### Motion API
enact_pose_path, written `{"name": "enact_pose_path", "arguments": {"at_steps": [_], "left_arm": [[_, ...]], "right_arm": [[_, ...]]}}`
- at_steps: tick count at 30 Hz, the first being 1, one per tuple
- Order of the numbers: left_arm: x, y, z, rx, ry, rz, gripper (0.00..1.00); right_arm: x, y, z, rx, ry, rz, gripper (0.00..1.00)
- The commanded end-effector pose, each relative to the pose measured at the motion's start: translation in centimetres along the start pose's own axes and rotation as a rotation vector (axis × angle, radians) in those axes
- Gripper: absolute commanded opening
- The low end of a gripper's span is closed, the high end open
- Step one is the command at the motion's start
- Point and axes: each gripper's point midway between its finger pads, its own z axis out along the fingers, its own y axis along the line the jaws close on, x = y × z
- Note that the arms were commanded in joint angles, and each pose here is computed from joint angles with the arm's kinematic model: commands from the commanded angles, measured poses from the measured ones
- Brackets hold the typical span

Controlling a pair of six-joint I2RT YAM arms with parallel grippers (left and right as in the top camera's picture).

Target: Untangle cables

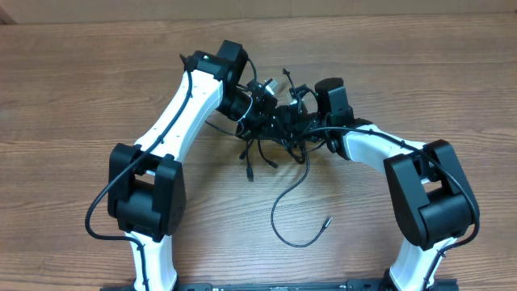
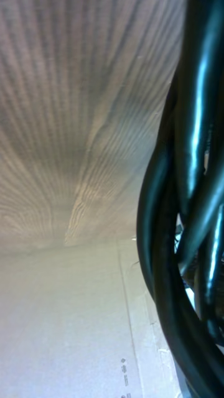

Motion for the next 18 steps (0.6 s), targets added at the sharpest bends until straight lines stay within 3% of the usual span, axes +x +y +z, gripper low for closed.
{"name": "enact_pose_path", "arguments": {"at_steps": [1,6,8,11,18], "left_arm": [[0.3,-2.3,-0.5,0.060,-0.001,0.035,0.04],[0.4,-2.3,-0.5,0.063,0.000,0.035,0.04],[0.4,-2.3,-0.5,0.063,0.000,0.036,0.04],[0.3,-2.2,-0.5,0.056,-0.003,0.042,0.04],[-0.9,1.4,-1.5,-0.128,-0.065,0.117,0.04]], "right_arm": [[-0.3,0.4,0.9,0.010,-0.032,-0.036,0.52],[-0.7,-0.1,2.0,0.074,-0.104,-0.018,0.43],[-0.4,0.1,2.4,0.077,-0.096,-0.025,0.22],[0.3,-0.5,2.4,0.095,-0.068,-0.038,0.04],[1.9,-1.9,0.0,0.070,0.063,-0.023,0.04]]}}
